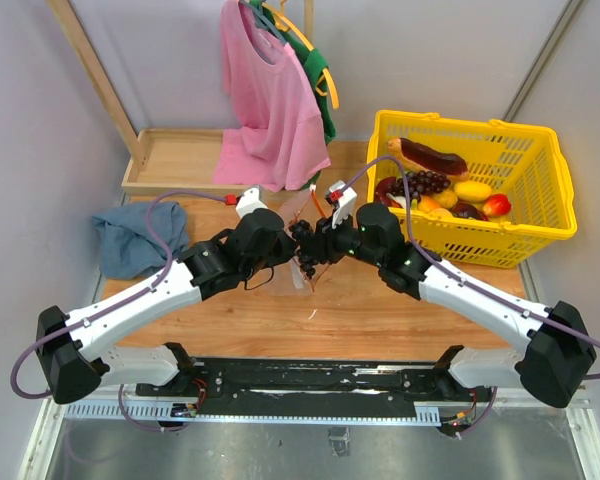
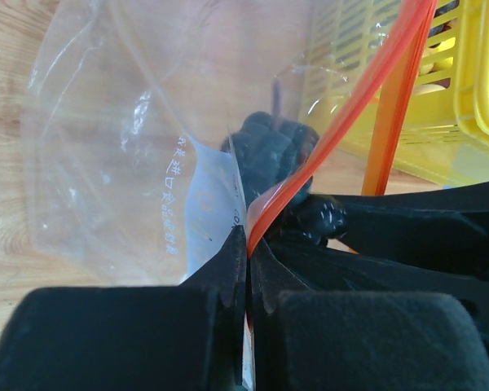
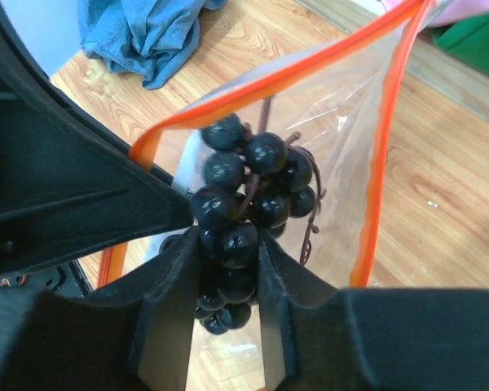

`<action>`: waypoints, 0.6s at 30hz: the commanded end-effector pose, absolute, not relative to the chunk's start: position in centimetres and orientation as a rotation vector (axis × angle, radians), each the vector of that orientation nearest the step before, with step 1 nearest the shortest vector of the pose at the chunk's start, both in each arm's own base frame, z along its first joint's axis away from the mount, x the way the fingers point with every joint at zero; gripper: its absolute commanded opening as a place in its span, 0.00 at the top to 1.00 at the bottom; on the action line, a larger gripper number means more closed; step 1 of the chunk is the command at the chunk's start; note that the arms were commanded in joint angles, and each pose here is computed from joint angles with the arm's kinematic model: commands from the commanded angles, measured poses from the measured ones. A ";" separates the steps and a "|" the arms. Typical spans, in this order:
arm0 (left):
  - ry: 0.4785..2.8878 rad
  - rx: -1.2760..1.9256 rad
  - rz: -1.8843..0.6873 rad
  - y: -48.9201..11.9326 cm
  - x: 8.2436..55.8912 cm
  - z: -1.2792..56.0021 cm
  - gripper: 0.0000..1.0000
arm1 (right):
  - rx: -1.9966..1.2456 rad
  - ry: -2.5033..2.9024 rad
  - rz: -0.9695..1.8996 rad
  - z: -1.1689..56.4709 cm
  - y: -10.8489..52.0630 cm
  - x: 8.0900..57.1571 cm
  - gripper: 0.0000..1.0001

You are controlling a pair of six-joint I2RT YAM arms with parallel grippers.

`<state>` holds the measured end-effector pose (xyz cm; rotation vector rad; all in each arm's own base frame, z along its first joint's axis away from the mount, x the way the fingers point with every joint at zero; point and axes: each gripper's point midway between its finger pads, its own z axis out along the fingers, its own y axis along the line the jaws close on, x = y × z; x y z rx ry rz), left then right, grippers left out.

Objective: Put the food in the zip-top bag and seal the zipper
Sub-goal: Place the fake fruit in the zipper food storage bag.

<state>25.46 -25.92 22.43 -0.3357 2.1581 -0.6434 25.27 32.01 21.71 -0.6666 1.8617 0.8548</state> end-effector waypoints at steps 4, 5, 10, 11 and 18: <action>2.118 -0.352 -0.642 -25.4 25.9 23.0 1.00 | -0.724 1.792 0.854 25.6 32.4 24.9 0.53; 2.116 -0.356 -0.632 -25.2 25.9 22.9 1.00 | -0.726 1.792 0.841 25.7 32.2 24.9 0.51; 2.111 -0.364 -0.613 -24.7 25.9 22.9 1.00 | -0.722 1.750 0.791 27.6 31.1 25.0 0.45; 2.107 -0.365 -0.613 -24.6 25.9 23.0 1.00 | -0.726 1.743 0.777 28.0 30.9 25.0 0.45; 2.088 -0.372 -0.604 -24.0 25.9 23.5 1.00 | -0.738 1.856 0.564 27.1 28.2 26.2 0.37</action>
